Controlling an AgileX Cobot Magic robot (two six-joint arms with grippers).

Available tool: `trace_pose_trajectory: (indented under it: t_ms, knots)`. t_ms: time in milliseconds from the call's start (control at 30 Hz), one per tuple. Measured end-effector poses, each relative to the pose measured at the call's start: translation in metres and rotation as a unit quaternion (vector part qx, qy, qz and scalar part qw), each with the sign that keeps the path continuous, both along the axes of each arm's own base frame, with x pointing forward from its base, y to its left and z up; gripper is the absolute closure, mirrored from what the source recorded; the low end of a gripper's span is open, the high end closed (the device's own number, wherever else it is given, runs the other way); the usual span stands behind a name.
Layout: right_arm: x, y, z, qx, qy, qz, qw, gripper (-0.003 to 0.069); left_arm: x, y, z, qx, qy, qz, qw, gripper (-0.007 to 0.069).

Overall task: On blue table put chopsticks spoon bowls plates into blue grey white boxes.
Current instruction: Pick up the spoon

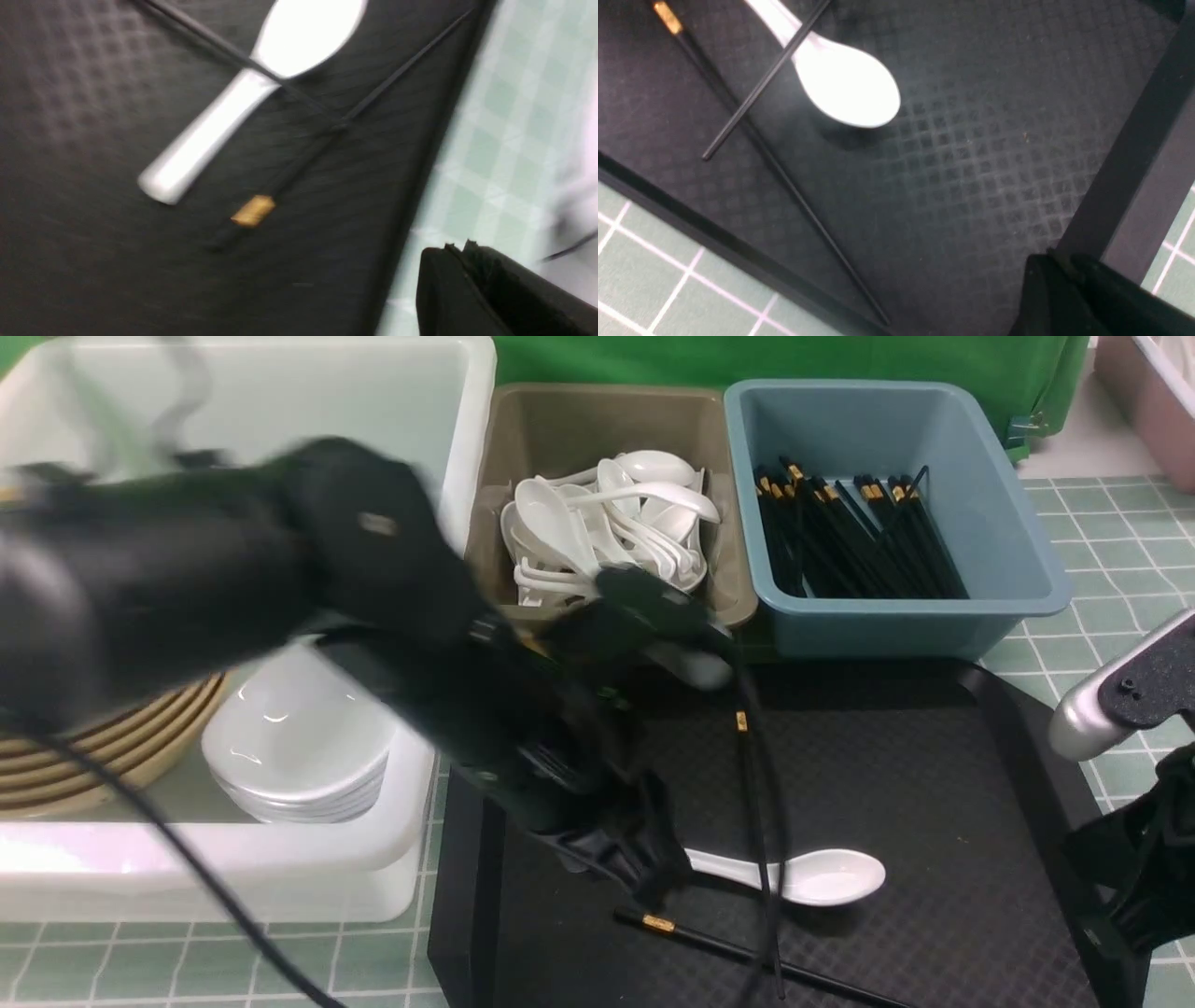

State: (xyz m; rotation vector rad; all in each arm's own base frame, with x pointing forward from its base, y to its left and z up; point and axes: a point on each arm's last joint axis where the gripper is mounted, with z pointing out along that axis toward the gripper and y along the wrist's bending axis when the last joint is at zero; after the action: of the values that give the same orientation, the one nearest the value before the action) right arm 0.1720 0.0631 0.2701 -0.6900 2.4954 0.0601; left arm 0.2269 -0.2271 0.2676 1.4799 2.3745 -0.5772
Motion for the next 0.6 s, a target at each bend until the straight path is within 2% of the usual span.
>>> trace_pose_trajectory:
  t_ms: [33, 100, 233, 267, 333, 433, 600]
  knots:
    - [0.000, 0.000, 0.000, 0.003, 0.000, -0.001, 1.000, 0.0573, 0.001, -0.001, 0.000, 0.008, -0.009, -0.006, 1.000, 0.0592]
    - [0.001, 0.001, 0.001, 0.006, -0.005, -0.003, 1.000, 0.0573, 0.005, -0.013, -0.012, 0.059, -0.056, -0.055, 0.995, 0.0504]
    - [0.001, 0.001, 0.001, 0.010, -0.006, -0.006, 1.000, 0.0573, 0.012, -0.020, -0.030, 0.097, -0.089, -0.101, 0.986, 0.0379]
    - [0.001, 0.001, 0.001, 0.013, -0.005, -0.011, 1.000, 0.0573, 0.018, -0.025, -0.045, 0.113, -0.103, -0.131, 0.980, 0.0308]
    - [0.001, 0.001, 0.001, 0.015, -0.005, -0.014, 1.000, 0.0573, 0.023, -0.028, -0.055, 0.117, -0.114, -0.149, 0.975, 0.0270]
    - [0.001, 0.001, 0.001, 0.018, -0.004, -0.016, 1.000, 0.0573, 0.030, -0.033, -0.069, 0.118, -0.133, -0.165, 0.970, 0.0251]
    - [0.001, 0.001, 0.001, 0.018, -0.004, -0.016, 1.000, 0.0573, 0.039, -0.040, -0.090, 0.124, -0.144, -0.173, 0.967, 0.0265]
